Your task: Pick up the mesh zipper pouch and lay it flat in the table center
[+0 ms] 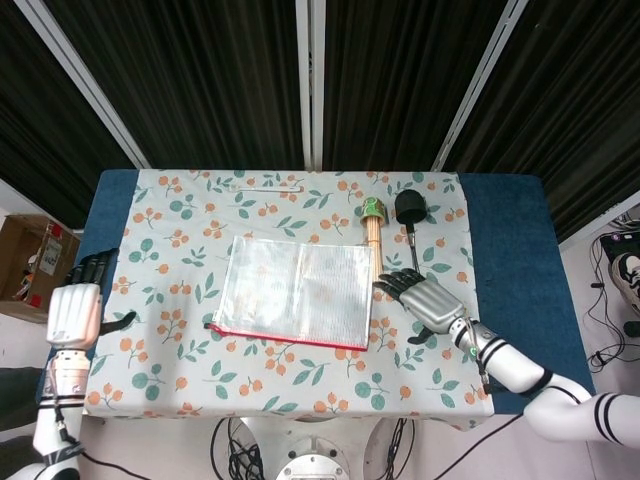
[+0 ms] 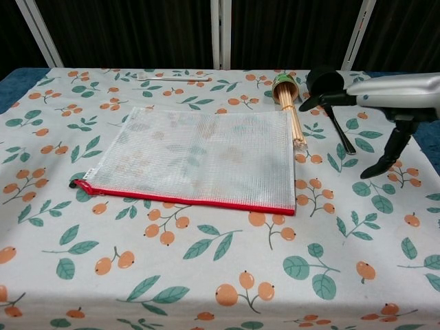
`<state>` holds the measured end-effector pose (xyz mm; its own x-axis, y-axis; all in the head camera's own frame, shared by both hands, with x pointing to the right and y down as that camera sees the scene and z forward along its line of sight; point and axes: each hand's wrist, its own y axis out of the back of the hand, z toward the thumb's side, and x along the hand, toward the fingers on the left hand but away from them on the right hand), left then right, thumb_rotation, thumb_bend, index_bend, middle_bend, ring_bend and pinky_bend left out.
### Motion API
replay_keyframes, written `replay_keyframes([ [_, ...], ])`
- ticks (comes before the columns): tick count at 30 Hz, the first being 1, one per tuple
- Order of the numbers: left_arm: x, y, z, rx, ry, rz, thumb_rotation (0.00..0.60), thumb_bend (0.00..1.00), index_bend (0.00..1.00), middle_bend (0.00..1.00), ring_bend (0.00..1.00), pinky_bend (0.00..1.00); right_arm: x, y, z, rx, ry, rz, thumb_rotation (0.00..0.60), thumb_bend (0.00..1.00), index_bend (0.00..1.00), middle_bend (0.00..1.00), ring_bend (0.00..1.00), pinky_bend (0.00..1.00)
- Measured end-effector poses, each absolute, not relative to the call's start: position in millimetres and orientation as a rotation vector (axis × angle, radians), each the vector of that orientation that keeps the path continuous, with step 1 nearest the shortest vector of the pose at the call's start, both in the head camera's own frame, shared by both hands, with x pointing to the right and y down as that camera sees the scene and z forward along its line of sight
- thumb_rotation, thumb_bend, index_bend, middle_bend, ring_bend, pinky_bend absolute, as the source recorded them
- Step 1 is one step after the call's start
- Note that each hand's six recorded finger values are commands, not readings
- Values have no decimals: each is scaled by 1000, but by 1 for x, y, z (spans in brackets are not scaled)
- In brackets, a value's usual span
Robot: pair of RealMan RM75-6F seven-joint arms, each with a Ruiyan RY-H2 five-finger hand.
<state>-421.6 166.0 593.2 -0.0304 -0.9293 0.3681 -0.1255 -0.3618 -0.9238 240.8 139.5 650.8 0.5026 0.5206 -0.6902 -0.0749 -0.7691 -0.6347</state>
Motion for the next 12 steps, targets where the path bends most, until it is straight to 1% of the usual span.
replay_keyframes([
  [1, -428, 170, 592, -1542, 1119, -1476, 600, 0, 143, 167, 128, 228, 247, 138, 647, -2124, -409, 1265, 600, 142, 11, 39, 0, 0],
  [4, -446, 182, 590, -1522, 1061, -1502, 600, 0, 163, 172, 130, 211, 272, 134, 628, -2045, -588, 1258, 600, 193, 63, 121, 0, 6],
  [8, -470, 204, 585, -1507, 1031, -1546, 600, 0, 167, 173, 130, 197, 320, 138, 596, -1876, -834, 1273, 600, 205, 94, 143, 0, 20],
  [12, -481, 229, 576, -1505, 1034, -1567, 600, 0, 167, 173, 130, 193, 377, 167, 563, -1715, -1035, 1344, 600, 205, 96, 142, 0, 23],
])
